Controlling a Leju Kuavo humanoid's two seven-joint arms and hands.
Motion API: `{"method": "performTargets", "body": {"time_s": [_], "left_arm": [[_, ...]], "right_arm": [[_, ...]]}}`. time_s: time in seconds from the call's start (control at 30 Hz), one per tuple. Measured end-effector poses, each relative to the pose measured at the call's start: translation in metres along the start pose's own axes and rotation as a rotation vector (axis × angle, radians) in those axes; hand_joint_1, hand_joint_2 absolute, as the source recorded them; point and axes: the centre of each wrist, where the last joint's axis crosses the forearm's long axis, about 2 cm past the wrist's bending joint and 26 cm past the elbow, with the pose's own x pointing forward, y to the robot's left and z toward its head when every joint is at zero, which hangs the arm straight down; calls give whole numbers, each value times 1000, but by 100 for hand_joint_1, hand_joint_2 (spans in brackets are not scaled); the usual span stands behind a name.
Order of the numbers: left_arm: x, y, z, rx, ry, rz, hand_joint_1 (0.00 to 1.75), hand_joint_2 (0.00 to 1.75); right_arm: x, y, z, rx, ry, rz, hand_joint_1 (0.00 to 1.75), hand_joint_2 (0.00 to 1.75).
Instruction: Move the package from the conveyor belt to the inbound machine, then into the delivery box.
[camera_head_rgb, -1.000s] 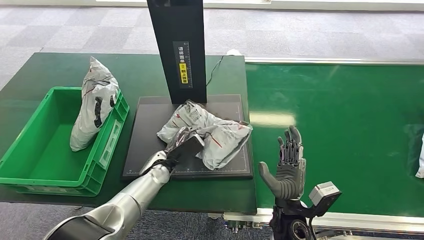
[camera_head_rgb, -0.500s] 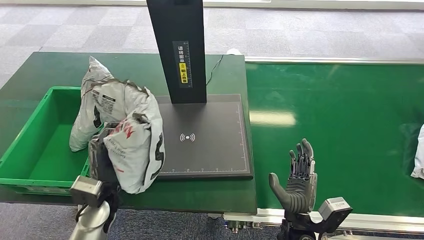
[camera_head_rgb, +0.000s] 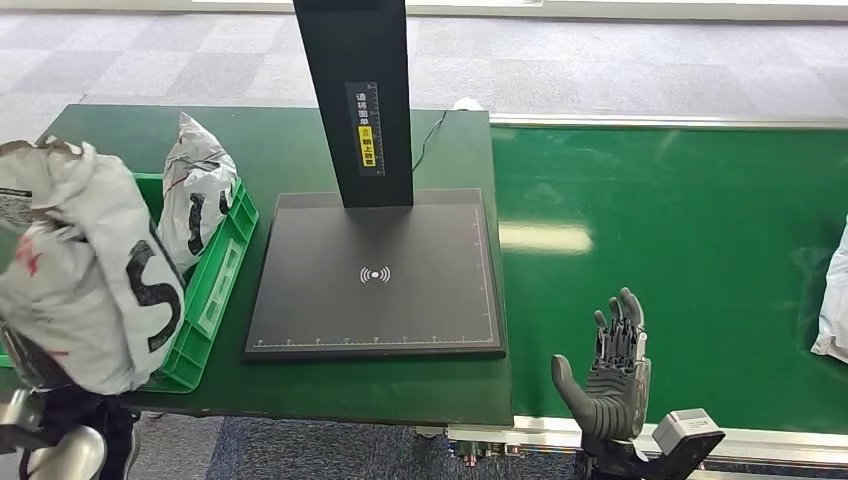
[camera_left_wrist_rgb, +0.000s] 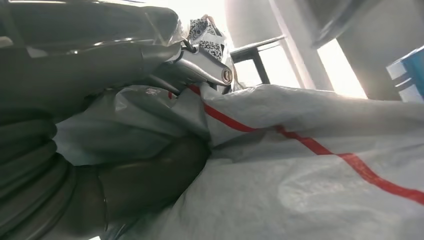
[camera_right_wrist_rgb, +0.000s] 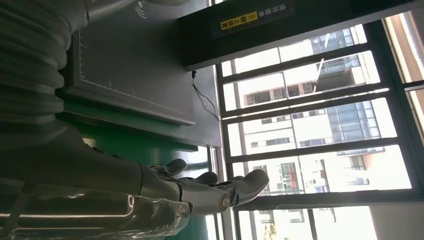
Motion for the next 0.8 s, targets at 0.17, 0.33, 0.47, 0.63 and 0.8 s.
{"method": "performTargets", "body": {"time_s": [0.17,0.33,0.47,0.63,0.8], "left_arm": [[-51,12,-30,-110,170,-199,175,175],[-93,26,-49,-143,278,-296,175,175],[-107,29,-50,-154,328,-317,175,175],[-127,36,-55,-196,428,-389,175,175],[-145,44,-54,-228,492,-450,175,175]], "right_arm": [[3,1,0,4,3,-3,0,175],[3,0,1,9,6,-1,0,175],[3,0,1,8,7,0,0,175],[3,0,1,13,7,-3,0,175],[3,0,1,15,7,-5,0,175]]}}
